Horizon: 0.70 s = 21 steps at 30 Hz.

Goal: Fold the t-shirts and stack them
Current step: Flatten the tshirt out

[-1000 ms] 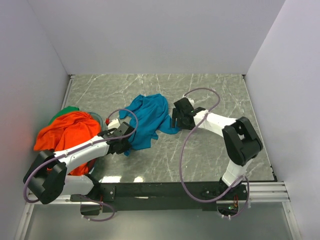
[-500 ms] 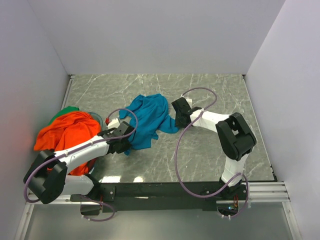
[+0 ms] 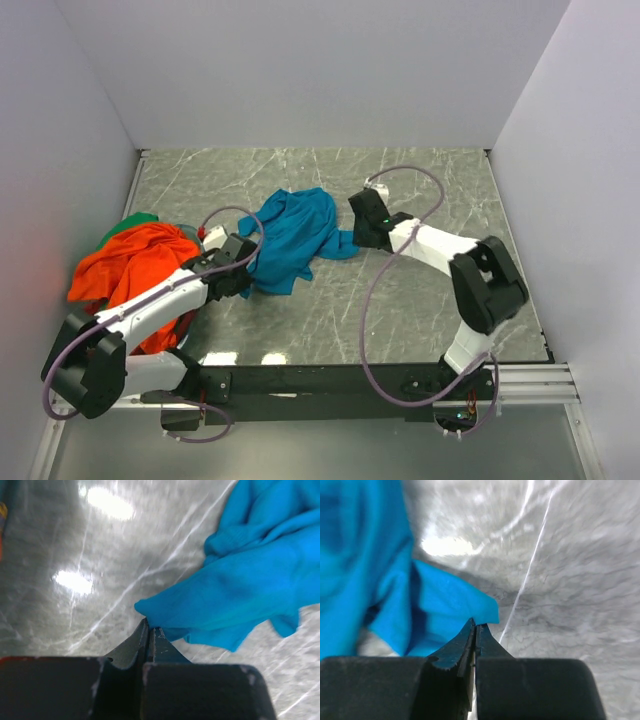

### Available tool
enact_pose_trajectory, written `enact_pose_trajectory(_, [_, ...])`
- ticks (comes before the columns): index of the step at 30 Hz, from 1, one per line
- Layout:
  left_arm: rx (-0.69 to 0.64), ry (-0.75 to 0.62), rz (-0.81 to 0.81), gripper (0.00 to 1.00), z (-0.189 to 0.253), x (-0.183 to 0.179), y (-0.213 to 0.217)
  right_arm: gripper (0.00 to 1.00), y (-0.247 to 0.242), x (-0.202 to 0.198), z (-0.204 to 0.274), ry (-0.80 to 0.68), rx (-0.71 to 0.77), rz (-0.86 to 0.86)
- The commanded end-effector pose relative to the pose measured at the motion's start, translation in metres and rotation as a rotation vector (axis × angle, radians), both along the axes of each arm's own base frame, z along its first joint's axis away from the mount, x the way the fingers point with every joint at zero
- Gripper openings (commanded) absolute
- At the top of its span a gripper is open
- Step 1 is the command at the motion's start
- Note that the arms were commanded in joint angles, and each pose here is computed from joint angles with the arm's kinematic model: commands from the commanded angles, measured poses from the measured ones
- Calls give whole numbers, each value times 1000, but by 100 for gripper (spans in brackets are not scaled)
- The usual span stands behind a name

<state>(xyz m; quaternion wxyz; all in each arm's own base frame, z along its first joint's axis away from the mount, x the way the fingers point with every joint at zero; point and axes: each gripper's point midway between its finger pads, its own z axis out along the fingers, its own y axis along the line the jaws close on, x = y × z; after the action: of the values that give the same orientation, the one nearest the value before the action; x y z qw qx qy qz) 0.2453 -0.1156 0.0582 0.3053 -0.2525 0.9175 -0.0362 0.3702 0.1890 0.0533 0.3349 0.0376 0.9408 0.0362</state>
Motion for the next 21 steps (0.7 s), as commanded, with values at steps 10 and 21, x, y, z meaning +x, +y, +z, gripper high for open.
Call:
enact_pose_trajectory(10, [17, -456, 112, 1, 191, 97, 29, 0, -37, 21, 217, -531, 46, -51])
enact_pose_trajectory(21, [-20, -810, 124, 1, 332, 99, 44, 0, -62, 4, 362, -858, 130, -37])
